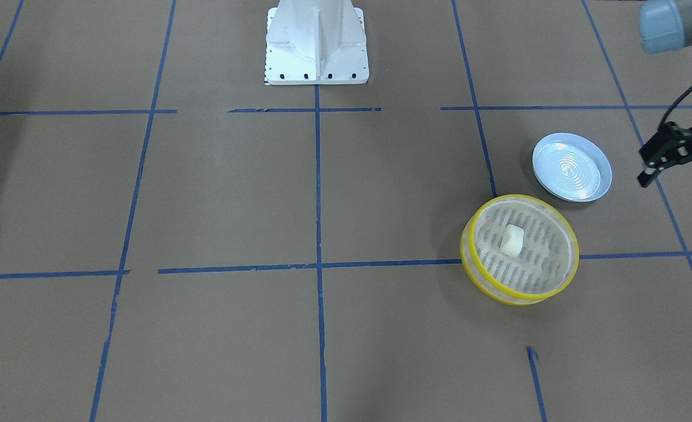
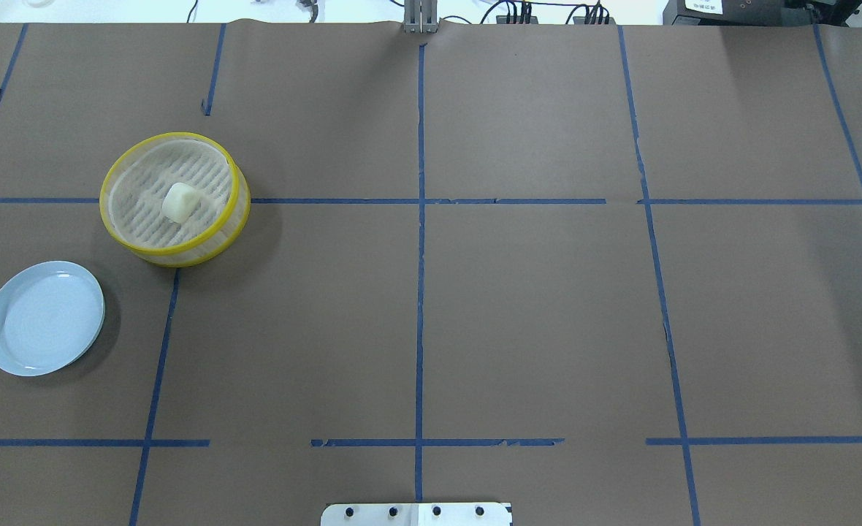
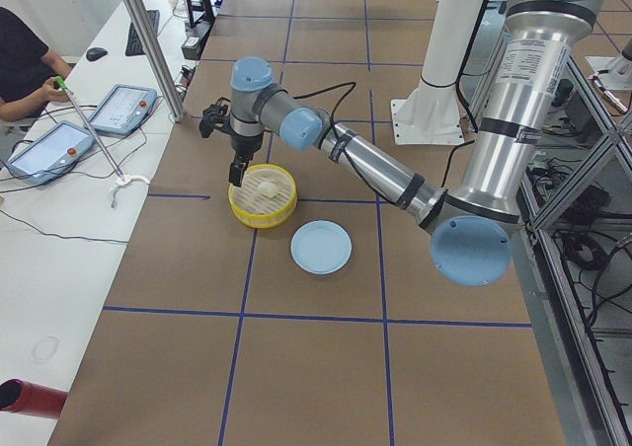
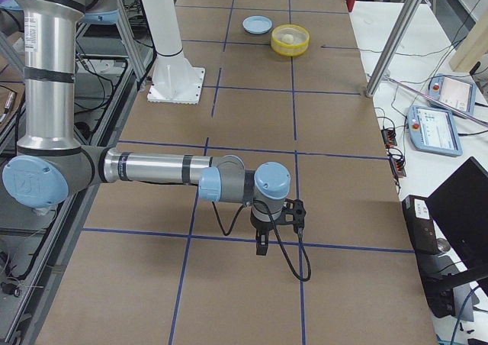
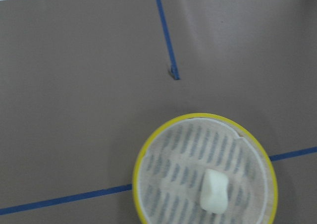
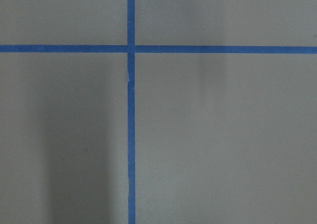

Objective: Place bun in steamer

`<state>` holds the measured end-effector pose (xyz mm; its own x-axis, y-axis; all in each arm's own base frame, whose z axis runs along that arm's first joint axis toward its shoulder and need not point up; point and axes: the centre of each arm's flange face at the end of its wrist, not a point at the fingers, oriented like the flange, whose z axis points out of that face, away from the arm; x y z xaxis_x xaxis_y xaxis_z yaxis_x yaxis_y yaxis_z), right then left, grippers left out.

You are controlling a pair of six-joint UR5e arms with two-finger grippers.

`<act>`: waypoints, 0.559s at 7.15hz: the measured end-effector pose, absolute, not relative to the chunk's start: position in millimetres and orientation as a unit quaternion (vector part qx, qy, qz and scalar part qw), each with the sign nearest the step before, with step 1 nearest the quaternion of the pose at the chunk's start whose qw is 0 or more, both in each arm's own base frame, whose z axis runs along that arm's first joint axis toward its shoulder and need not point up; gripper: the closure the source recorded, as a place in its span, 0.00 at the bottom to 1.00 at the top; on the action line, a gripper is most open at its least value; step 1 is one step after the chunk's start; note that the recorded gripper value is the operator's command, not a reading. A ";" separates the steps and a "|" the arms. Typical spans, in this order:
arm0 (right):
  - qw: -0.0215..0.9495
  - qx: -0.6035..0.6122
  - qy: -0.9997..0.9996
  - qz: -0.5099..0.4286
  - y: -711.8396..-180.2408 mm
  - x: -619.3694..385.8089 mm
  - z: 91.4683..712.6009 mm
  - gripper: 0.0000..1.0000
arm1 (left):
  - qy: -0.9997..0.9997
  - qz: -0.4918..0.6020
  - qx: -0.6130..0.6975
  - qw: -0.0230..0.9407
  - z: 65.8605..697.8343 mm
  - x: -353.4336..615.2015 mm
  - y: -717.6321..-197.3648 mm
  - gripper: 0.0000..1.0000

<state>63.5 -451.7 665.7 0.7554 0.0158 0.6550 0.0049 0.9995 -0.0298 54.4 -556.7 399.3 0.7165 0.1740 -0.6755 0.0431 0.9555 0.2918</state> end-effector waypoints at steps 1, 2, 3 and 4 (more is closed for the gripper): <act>0.937 -0.015 -0.350 0.003 -451.7 63.5 665.7 0.00 | 0.354 0.052 0.129 0.925 447.4 14.8 -551.1 0.00; 0.937 -0.015 -0.350 0.003 -451.7 63.4 665.7 0.00 | 0.341 0.063 0.104 0.932 506.7 -18.2 -533.4 0.00; 0.937 -0.015 -0.350 0.003 -451.7 63.4 665.7 0.00 | 0.335 0.063 0.079 0.937 558.9 -45.4 -506.2 0.00; 0.937 -0.015 -0.350 0.003 -451.7 63.4 665.7 0.00 | 0.334 0.054 0.059 0.939 596.9 -68.0 -479.5 0.00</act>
